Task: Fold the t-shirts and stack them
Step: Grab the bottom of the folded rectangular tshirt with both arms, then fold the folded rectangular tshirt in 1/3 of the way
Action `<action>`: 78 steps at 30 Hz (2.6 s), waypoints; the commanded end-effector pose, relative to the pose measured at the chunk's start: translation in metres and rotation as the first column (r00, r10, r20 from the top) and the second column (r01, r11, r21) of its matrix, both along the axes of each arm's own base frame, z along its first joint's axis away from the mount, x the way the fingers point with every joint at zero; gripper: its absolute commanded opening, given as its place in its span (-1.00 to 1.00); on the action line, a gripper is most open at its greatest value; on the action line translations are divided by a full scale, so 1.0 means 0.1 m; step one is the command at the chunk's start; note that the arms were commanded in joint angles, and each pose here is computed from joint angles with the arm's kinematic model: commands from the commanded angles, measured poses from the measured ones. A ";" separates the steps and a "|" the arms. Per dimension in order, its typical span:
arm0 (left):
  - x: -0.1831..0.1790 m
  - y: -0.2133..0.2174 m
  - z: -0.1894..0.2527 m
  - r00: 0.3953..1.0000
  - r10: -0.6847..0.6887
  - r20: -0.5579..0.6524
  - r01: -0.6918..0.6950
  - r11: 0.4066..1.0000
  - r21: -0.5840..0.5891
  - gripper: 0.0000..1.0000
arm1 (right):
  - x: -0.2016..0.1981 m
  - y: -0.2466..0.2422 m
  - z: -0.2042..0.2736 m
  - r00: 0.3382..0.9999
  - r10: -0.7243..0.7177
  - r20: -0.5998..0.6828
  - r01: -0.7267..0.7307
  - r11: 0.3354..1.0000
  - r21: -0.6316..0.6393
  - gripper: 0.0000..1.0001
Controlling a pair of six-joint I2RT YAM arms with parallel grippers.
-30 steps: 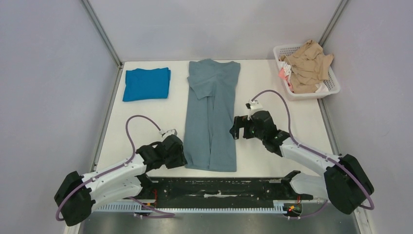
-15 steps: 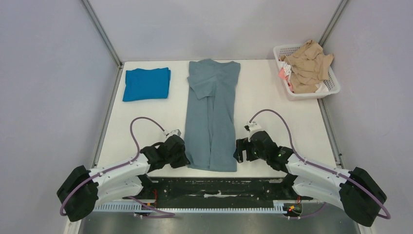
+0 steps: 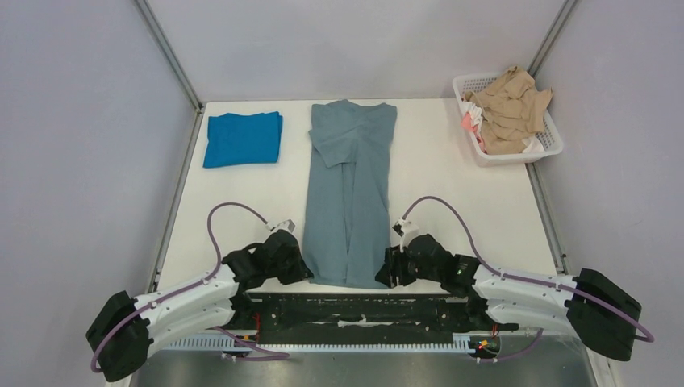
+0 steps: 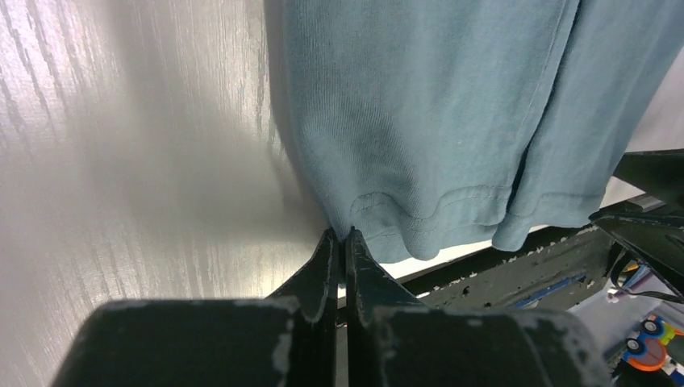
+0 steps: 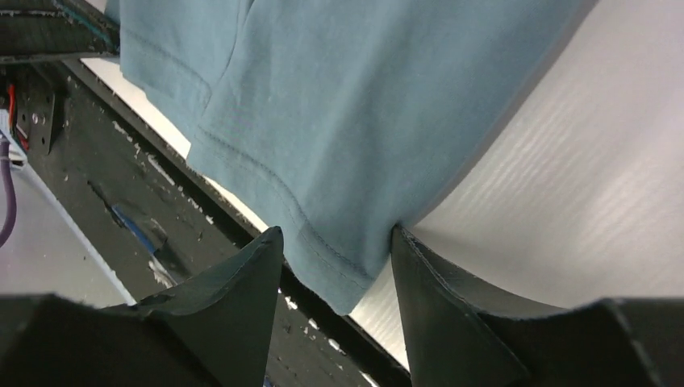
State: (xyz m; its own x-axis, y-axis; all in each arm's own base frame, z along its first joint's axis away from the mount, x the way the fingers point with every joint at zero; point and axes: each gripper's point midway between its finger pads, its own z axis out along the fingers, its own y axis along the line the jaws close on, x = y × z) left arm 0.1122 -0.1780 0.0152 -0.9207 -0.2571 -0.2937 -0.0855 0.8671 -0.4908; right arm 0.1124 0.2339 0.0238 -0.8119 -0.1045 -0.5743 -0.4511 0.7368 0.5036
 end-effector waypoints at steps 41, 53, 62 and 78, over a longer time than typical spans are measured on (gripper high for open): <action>-0.69 -0.11 0.19 0.967 -0.211 -0.139 0.170 0.950 -0.263 -0.96 | -0.64 -0.12 -0.05 0.990 0.125 -0.068 -0.126 0.992 -0.010 -1.00; -0.06 -0.35 0.65 0.992 -0.075 0.099 0.101 0.953 -0.286 -0.96 | 0.15 -0.05 0.63 0.959 -0.007 0.285 0.049 0.989 -0.141 -1.00; 0.88 -0.28 0.84 0.968 0.092 0.235 -0.099 0.995 0.019 -0.95 | 1.12 0.03 1.31 0.849 -0.245 0.469 0.266 0.964 0.022 -1.00; 2.13 -0.08 1.18 0.923 0.202 0.327 -0.232 0.971 0.055 -0.96 | 2.15 0.09 1.64 0.769 -0.285 0.573 0.343 0.939 0.008 -1.00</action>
